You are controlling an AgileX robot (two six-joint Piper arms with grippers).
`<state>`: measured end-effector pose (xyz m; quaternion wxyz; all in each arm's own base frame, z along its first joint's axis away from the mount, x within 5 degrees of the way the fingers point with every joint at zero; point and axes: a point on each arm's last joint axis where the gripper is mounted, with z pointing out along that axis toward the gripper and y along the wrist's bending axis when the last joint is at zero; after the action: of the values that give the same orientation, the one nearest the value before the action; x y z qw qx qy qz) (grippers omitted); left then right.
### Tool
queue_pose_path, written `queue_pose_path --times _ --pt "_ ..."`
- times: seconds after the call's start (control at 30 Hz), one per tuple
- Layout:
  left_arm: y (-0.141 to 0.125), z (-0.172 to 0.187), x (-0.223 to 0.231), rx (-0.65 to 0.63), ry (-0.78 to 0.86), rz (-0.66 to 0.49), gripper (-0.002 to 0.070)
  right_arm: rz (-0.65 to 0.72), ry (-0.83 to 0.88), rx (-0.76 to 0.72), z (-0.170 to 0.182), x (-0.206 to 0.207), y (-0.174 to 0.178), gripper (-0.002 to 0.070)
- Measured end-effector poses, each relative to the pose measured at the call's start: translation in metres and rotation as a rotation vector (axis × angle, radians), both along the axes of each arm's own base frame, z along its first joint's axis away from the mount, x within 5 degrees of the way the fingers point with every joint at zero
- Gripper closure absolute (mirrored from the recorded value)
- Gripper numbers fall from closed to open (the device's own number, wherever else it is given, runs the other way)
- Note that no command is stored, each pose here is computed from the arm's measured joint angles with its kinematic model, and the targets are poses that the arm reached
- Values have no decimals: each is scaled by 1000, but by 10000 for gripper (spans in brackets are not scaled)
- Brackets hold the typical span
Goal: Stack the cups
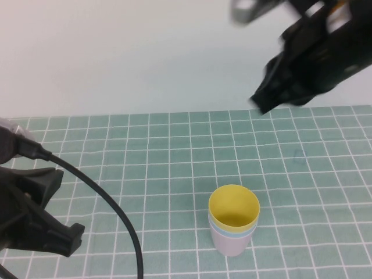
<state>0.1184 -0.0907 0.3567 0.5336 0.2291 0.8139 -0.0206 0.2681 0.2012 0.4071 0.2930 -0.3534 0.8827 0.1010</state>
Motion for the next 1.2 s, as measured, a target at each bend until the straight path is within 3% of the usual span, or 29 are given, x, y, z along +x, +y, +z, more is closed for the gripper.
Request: queue_pose_path --times 0.17,0.27,0.43,0.63,0.93,1.2 --pt "0 0 0 1 1 1 676 8 -130 73 34 -34 -26 669" --pt "0 0 0 1 1 1 676 -1 -177 72 27 -55 -44 673" --pt "0 0 0 1 1 1 676 -6 -241 87 -9 -92 -74 674" --pt "3 -1 1 12 7 28 676 -6 -267 108 -79 -125 -97 675" --pt "46 7 10 -34 -28 290 676 -4 -391 179 -121 -149 -115 675" --pt "101 -13 -25 -85 -105 519 676 -2 -385 175 -133 -150 -116 675"
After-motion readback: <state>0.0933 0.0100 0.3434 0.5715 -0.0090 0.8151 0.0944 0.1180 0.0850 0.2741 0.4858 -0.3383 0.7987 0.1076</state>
